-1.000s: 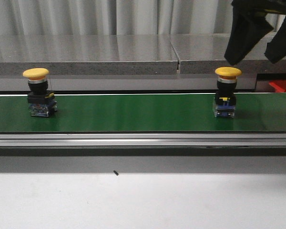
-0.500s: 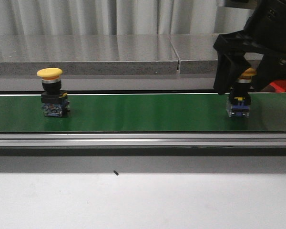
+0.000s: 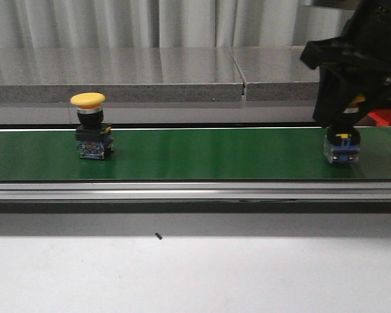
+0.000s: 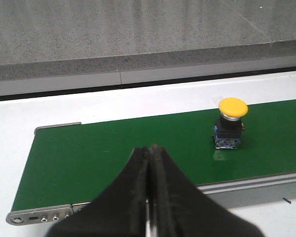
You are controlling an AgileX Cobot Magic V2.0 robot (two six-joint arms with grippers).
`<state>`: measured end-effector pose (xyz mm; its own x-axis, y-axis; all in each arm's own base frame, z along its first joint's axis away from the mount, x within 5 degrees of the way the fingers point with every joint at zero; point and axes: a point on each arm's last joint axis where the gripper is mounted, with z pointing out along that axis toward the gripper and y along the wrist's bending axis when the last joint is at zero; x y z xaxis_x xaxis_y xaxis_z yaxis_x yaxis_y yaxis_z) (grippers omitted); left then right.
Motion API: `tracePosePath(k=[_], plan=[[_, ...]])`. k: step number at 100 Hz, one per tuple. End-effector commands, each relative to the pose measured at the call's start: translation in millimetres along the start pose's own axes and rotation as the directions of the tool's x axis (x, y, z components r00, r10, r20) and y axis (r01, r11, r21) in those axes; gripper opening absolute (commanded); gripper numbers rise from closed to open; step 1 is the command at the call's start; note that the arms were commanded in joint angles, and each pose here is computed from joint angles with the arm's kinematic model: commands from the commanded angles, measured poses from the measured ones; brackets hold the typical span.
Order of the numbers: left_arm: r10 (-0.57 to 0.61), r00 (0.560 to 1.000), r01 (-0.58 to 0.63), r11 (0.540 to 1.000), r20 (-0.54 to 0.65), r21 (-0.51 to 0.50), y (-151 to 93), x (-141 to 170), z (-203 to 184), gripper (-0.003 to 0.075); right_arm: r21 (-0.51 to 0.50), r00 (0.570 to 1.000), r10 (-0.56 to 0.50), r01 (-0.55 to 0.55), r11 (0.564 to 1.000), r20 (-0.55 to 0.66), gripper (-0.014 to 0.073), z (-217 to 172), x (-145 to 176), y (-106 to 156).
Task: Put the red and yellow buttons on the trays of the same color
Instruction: 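Lower the right gripper onto the first yellow button and grasp it, then lift the yellow button into the yellow tray and open the right gripper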
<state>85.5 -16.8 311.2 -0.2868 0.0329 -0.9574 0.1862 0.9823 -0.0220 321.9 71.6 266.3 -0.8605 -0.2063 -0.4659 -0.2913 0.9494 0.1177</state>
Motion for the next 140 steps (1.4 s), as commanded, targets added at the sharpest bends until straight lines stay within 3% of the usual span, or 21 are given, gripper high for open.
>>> tracePosePath(k=[1, 31, 53, 78, 107, 140], plan=[[-0.016, 0.996, 0.016, 1.000, 0.092, -0.001, 0.1, -14.6, -2.6, -0.0020, 0.019, 0.992, 0.005, -0.007, 1.000, 0.122, 0.0171, -45.5, -5.9, -4.6], [-0.016, 0.996, 0.016, 1.000, 0.092, -0.001, 0.1, -14.6, -2.6, -0.0020, 0.126, 0.956, 0.135, -0.173, 0.977, 0.260, 0.0171, -129.8, 23.6, -48.3], [-0.016, 0.996, 0.016, 1.000, 0.092, -0.001, 0.1, -14.6, -2.6, -0.0020, 0.205, 0.937, 0.236, -0.291, 0.934, 0.257, 0.0171, -154.2, 48.9, -84.6], [-0.016, 0.996, 0.016, 1.000, 0.092, -0.001, 0.1, -14.6, -2.6, -0.0020, 0.247, 0.899, 0.350, -0.414, 0.876, 0.265, 0.0171, -135.6, 77.3, -113.1], [-0.016, 0.996, 0.016, 1.000, 0.092, -0.001, 0.1, -14.6, -2.6, -0.0020, 0.280, 0.814, 0.478, -0.568, 0.774, 0.332, 0.0171, -104.8, 118.8, -141.5], [-0.016, 0.996, 0.016, 1.000, 0.092, -0.001, 0.1, -14.6, -2.6, -0.0020, 0.289, 0.798, 0.545, -0.601, 0.745, 0.257, 0.0171, -68.7, 127.4, -165.6]])
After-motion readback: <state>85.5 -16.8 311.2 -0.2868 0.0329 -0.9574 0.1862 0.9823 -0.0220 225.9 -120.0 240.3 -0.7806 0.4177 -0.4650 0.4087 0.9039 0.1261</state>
